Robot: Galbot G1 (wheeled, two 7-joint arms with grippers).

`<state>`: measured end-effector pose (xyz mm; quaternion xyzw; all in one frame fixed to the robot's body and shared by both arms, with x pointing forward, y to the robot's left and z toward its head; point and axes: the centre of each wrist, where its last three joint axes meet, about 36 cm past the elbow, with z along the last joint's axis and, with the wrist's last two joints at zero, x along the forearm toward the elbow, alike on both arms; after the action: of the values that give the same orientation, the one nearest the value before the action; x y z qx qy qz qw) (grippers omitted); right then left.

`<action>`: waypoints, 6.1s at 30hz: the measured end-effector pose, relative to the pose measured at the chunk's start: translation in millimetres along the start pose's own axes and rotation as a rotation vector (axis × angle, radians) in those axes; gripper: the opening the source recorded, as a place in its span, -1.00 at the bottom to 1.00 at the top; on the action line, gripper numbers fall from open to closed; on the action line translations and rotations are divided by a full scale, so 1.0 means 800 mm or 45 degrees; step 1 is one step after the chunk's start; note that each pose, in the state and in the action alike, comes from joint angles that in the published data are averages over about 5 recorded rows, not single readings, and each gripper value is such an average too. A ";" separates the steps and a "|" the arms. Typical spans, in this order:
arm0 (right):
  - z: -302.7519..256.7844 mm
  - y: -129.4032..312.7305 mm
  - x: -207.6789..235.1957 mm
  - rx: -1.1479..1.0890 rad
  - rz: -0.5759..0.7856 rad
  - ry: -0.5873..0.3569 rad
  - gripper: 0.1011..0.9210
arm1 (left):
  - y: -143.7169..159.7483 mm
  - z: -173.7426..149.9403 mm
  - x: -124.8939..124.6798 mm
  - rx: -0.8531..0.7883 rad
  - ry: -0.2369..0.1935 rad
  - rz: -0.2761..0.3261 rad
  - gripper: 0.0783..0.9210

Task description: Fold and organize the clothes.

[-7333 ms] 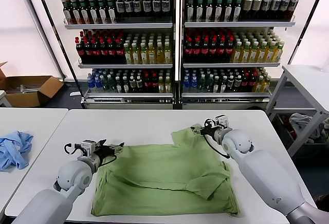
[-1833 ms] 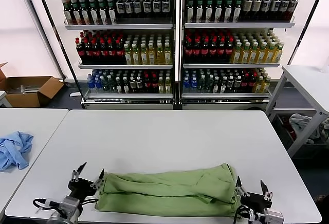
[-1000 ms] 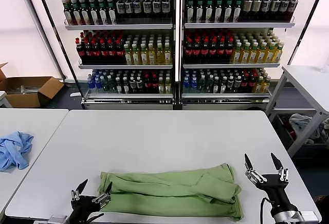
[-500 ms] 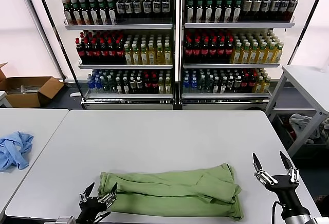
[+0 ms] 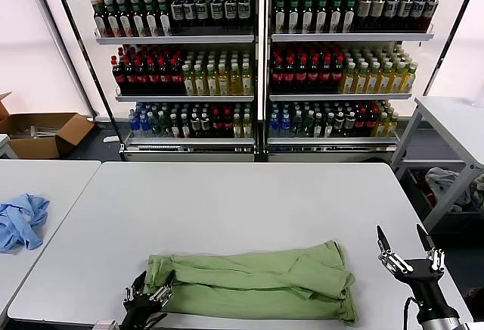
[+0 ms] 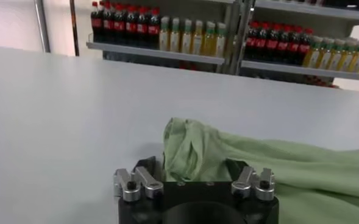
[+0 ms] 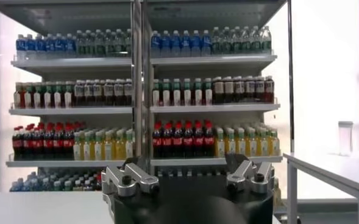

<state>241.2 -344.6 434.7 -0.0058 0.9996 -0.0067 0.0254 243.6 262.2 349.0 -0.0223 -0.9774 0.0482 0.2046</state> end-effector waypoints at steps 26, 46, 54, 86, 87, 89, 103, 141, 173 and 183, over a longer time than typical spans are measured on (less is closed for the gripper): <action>-0.006 0.014 -0.008 0.011 -0.020 -0.024 0.76 | 0.049 -0.092 -0.015 -0.032 -0.226 -0.242 -0.93; 0.000 0.021 -0.012 0.008 -0.019 -0.027 0.76 | 0.090 -0.167 0.019 -0.107 -0.376 -0.578 -0.93; 0.002 0.024 -0.013 0.007 -0.019 -0.034 0.76 | 0.040 -0.147 0.007 -0.144 -0.395 -0.348 -0.93; 0.005 0.031 -0.017 -0.013 -0.015 -0.053 0.76 | -0.107 -0.070 -0.013 -0.259 -0.237 0.118 -0.91; 0.005 0.031 -0.017 -0.014 -0.015 -0.053 0.76 | -0.109 -0.069 -0.015 -0.265 -0.236 0.122 -0.89; 0.006 0.031 -0.017 -0.014 -0.015 -0.054 0.76 | -0.112 -0.067 -0.019 -0.278 -0.233 0.130 -0.79; 0.008 0.033 -0.018 -0.016 -0.018 -0.061 0.76 | -0.128 -0.051 -0.033 -0.373 -0.267 0.205 0.15; 0.007 0.030 -0.023 -0.001 -0.018 -0.074 0.76 | 0.079 -0.094 -0.032 -0.069 0.040 -0.154 0.77; 0.008 0.034 -0.024 0.007 -0.017 -0.080 0.76 | 0.077 -0.065 -0.041 -0.074 0.019 -0.043 -0.48; 0.004 0.039 -0.032 0.005 -0.027 -0.092 0.76 | 0.091 -0.101 -0.032 -0.137 -0.095 -0.128 -0.92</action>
<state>266.9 -313.3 432.4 -0.0166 0.9979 -0.0088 0.0616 301.4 339.5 405.3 0.0178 -0.9854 -0.0141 0.1687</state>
